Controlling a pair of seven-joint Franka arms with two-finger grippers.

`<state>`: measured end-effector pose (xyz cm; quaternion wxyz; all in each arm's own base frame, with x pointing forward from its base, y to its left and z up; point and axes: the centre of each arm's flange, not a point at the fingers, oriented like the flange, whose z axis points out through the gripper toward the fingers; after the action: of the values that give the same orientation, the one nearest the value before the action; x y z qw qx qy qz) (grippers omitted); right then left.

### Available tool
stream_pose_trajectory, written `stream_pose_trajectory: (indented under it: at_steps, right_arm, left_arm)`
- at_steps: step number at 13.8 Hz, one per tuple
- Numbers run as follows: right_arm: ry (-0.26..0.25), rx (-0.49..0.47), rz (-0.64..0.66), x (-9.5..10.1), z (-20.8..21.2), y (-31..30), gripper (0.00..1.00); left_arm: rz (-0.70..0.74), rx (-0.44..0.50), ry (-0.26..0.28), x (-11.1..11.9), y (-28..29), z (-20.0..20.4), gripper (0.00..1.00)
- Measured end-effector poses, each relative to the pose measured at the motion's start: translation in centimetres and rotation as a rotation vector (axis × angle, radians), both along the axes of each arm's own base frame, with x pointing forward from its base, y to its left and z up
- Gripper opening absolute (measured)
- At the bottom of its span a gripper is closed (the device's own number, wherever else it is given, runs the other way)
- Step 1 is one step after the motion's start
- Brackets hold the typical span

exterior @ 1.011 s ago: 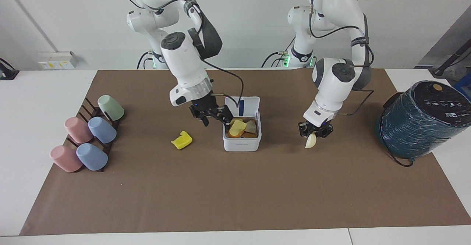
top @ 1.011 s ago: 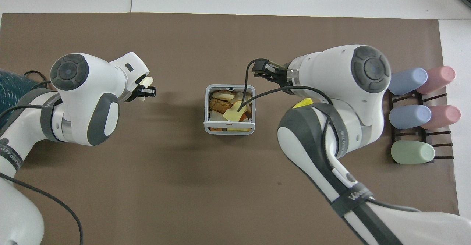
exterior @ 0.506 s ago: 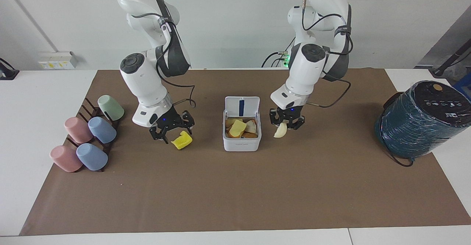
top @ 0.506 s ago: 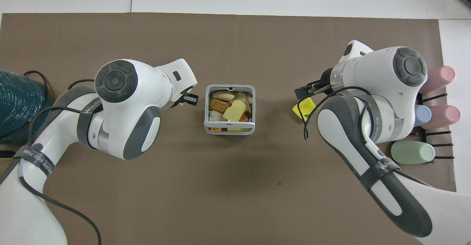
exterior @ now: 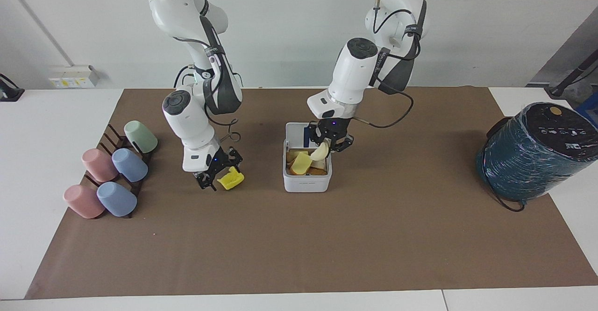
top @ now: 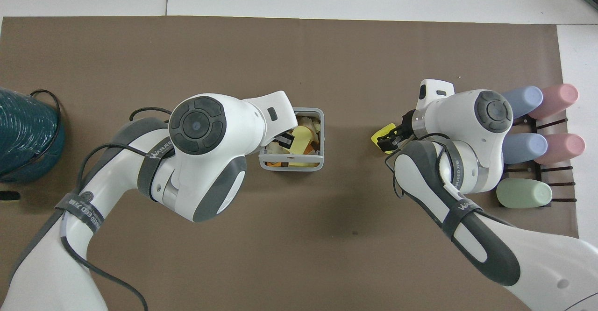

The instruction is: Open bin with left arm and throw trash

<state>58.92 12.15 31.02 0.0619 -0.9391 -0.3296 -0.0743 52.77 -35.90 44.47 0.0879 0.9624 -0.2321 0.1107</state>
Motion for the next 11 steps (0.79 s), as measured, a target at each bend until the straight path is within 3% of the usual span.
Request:
stream_pose_trajectory:
  at_steps: [3, 5, 6, 8, 11]
  right_arm:
    - [0.029, -0.003, -0.026, -0.9, -1.3, -0.1, 1.0]
    - [0.005, -0.003, -0.038, -1.2, -1.9, 0.2, 1.0]
    - [-0.001, -0.003, -0.039, -1.3, -2.2, 0.3, 0.93]
    - [-0.004, -0.001, -0.064, -1.4, -2.7, 0.5, 0.68]
    - [0.004, 0.015, -0.154, -1.2, -2.1, 1.7, 0.33]
  left_arm:
    - [0.012, -0.031, 0.015, -0.1, -0.5, -0.3, 0.79]
    - [0.024, -0.032, 0.019, 0.1, -0.2, -0.4, 1.0]
    - [0.038, -0.03, 0.02, 0.5, 0.4, -0.5, 1.0]
    - [0.1, -0.026, 0.023, 2.6, 3.9, -0.5, 1.0]
    - [0.223, -0.02, 0.001, 7.0, 13.6, 0.4, 1.0]
